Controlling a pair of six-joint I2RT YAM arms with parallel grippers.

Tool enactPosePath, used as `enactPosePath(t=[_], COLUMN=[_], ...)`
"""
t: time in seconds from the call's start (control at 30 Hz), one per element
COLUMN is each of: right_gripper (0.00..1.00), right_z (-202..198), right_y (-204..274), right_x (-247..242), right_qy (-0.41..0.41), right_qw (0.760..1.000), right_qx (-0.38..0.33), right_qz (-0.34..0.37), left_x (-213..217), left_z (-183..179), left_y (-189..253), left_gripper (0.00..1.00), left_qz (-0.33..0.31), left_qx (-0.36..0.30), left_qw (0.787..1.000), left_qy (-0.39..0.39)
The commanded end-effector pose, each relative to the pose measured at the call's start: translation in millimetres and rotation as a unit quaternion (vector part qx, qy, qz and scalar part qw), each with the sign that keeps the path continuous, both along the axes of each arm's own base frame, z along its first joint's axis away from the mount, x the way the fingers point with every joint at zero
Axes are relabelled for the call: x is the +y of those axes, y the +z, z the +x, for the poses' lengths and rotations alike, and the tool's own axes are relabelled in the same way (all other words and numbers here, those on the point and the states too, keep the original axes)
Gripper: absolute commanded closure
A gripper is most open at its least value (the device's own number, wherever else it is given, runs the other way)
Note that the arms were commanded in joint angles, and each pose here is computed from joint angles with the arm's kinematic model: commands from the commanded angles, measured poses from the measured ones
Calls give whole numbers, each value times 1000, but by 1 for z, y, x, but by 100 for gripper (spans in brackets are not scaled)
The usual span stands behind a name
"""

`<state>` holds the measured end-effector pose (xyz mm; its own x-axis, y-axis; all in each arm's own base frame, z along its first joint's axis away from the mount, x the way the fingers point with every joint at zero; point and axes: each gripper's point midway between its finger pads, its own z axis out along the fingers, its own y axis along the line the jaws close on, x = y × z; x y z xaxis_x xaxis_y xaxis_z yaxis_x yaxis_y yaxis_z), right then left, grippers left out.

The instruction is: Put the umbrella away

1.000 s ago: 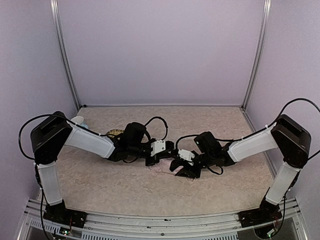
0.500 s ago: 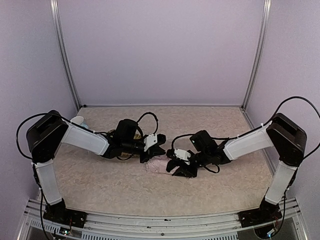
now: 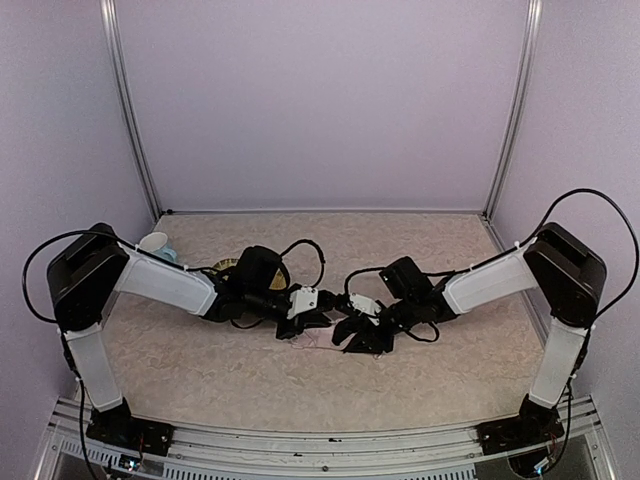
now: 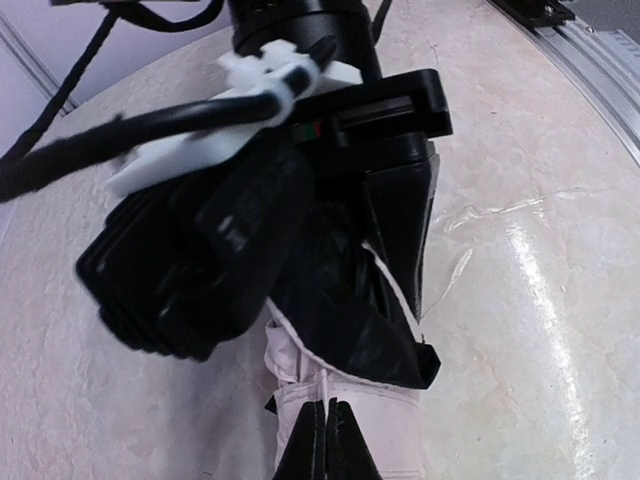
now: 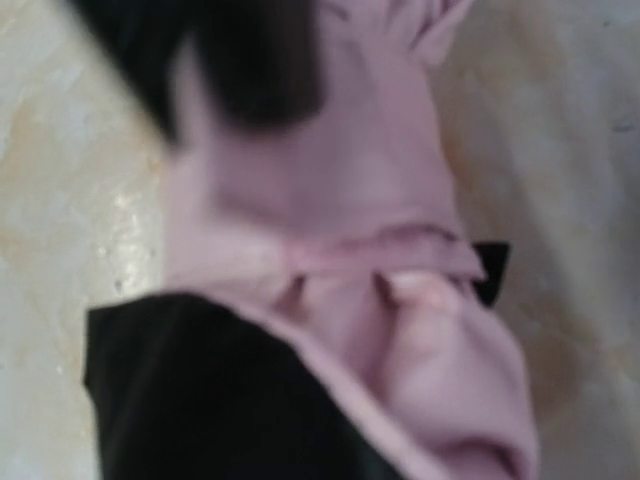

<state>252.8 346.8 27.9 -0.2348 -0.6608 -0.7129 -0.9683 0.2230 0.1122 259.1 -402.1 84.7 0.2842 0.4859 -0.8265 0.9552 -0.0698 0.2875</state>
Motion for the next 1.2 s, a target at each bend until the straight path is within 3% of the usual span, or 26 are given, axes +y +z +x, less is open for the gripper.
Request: enactPosePath(t=[0.0,0.23,0.53,0.87,1.03,1.17], right_gripper=[100,100,100,100,100,100], right_z=[13,25,32,34,36,39], right_y=[-10,-9,-6,-7,-2,4], right_x=[-11,-19,-27,-31,-33,-33], right_qy=[-44,-71,-92,-101,-107,-118], right_qw=[998,997,995,993,993,992], right_qx=[26,7,-10,-12,-11,-5], right_qz=[-21,-37,-46,-53,-47,-35], left_x=[-18,-6,30,39,51,47], left_z=[-39,-56,-60,-60,-44,-28], left_y=[-12,-60,-119,-99,-62,-20], left_gripper=[100,100,87,77,76,74], left_qz=[40,133,255,230,181,126], left_qx=[-12,47,111,127,128,85], left_qw=[996,985,958,963,975,988], left_qy=[-74,-100,-66,-52,-24,-2])
